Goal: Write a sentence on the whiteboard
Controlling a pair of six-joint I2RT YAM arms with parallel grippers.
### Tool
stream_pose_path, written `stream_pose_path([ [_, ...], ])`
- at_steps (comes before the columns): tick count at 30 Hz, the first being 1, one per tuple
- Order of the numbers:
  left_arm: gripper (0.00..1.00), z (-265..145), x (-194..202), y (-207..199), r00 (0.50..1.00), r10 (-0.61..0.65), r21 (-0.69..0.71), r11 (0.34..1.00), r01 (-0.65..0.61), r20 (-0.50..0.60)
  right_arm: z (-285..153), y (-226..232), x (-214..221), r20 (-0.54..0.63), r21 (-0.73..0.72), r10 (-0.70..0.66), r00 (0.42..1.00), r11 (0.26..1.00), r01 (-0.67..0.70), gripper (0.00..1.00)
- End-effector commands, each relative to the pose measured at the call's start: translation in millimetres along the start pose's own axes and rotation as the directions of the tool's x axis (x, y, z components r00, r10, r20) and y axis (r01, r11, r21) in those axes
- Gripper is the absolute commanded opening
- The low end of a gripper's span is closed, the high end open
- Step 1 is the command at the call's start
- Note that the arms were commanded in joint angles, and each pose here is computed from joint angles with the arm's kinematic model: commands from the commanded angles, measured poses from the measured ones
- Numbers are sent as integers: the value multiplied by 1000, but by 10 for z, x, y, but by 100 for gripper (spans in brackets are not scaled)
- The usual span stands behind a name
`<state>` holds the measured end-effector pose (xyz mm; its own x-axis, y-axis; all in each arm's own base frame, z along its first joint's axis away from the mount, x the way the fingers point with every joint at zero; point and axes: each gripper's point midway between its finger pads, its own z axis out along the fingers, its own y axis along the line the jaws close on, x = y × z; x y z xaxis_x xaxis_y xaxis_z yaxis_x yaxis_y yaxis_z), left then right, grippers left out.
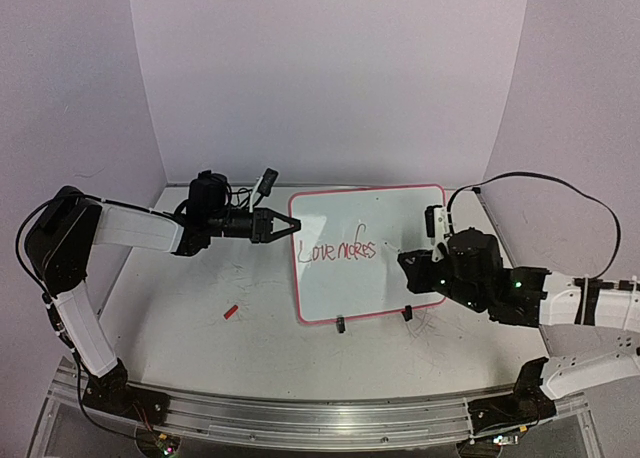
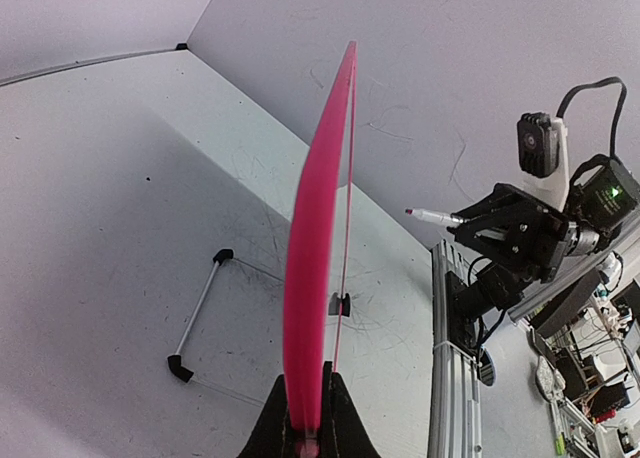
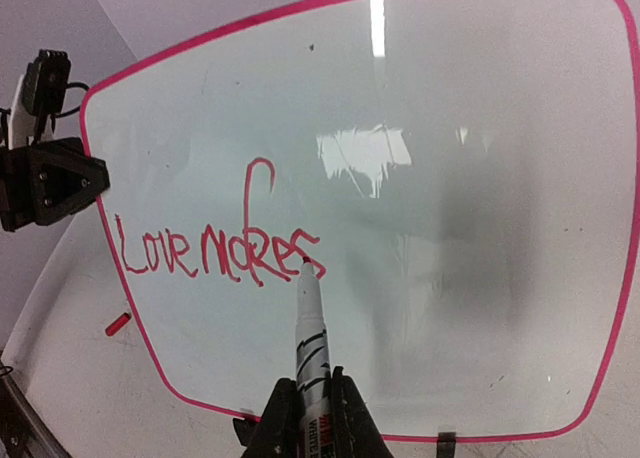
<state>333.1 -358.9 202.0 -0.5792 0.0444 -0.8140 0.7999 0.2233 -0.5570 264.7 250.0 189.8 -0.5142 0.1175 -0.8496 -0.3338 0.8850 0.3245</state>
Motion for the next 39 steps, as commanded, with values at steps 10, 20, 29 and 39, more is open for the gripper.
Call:
stream_pose_path([
  [10, 0, -37, 76, 145, 1000, 13, -87, 996, -15, -19, -93, -36, -178, 38, 12, -89, 995, 996, 89, 0],
  [20, 0, -45, 44, 168, 1000, 9, -111, 994, -11, -18, 15, 51, -84, -14, -17, -127, 992, 992, 127, 0],
  [29, 0, -29, 59, 206, 1000, 5, -127, 992, -8, -22, 24, -59, -77, -12, 38, -129, 992, 991, 130, 0],
  [39, 0, -25, 80, 223, 999, 12, -131, 991, -16, -29, 52, -123, -131, -3, 35, -114, 993, 993, 114, 0],
])
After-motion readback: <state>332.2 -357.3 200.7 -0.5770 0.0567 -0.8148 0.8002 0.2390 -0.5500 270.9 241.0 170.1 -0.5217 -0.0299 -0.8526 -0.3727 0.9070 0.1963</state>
